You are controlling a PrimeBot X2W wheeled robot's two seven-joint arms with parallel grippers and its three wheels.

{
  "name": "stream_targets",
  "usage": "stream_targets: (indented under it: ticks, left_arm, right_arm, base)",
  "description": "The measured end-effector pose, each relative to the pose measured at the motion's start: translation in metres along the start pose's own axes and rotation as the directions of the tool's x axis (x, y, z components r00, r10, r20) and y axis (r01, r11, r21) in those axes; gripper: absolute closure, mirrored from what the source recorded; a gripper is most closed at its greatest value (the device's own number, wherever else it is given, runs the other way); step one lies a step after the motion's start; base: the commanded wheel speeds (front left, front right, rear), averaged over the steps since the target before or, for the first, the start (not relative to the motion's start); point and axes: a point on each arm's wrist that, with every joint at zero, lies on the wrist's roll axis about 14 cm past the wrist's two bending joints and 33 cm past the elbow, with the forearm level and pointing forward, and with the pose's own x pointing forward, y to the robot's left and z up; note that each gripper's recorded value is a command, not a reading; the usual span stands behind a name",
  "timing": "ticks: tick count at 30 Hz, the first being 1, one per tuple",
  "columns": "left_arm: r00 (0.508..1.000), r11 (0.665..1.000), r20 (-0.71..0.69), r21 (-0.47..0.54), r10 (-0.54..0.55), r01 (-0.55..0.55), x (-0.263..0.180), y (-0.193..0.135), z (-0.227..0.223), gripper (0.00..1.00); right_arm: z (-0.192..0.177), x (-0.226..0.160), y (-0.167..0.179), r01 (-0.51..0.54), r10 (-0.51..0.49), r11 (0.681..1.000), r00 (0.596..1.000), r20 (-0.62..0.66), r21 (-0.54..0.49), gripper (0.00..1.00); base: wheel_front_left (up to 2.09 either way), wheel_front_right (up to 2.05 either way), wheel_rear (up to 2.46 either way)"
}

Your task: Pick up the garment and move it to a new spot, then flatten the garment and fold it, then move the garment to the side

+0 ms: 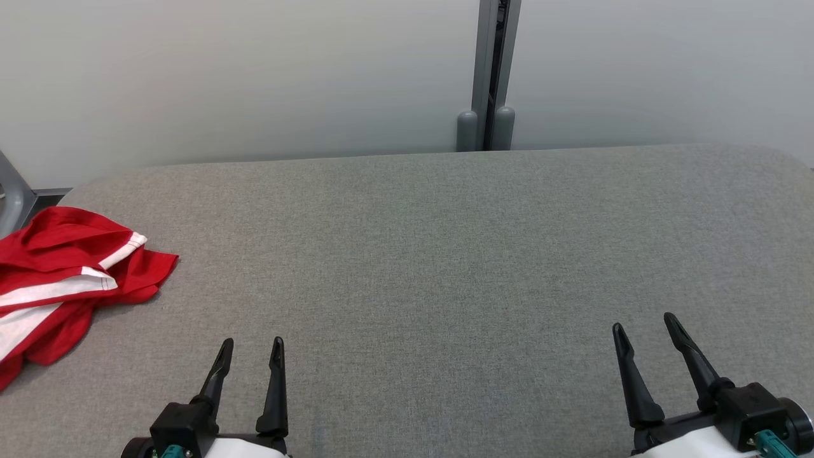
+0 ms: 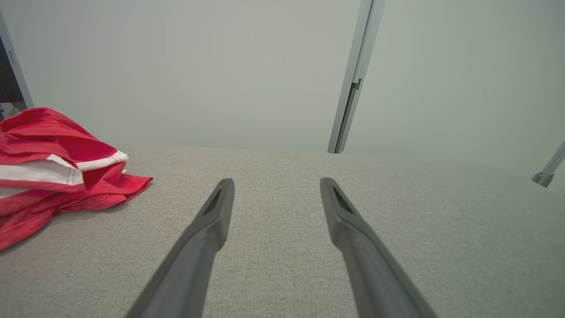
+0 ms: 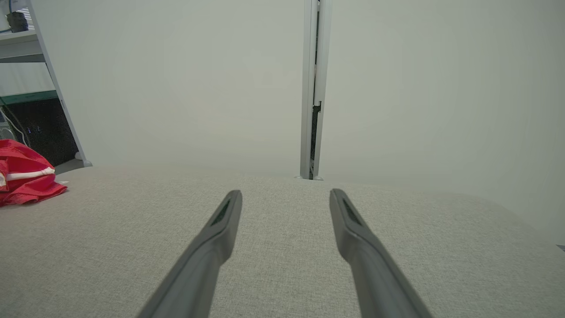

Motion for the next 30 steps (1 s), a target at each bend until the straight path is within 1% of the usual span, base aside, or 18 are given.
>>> stream_targets:
  ticks: [20,26,30]
  left_arm:
    - [1.0,1.0,-0.002,0.001,0.007,-0.007,-0.002,0.002,-0.001,0.0]
    - [0.999,0.999,0.011,0.002,0.048,-0.048,-0.008,0.015,0.003,0.0]
    - [0.994,0.995,0.033,0.004,0.1,-0.1,-0.015,0.031,0.01,0.0]
  right_arm:
    - [-0.001,0.002,0.0,-0.001,0.001,1.0,1.0,-0.001,0.002,0.0]
    - [0.0,0.011,0.012,-0.044,0.044,0.999,0.999,0.003,0.008,0.0]
    - [-0.001,0.021,0.028,-0.095,0.095,0.995,0.995,0.005,0.016,0.0]
  base:
    - [0.0,0.0,0.0]
    - [0.0,0.0,0.0]
    - [0.0,0.0,0.0]
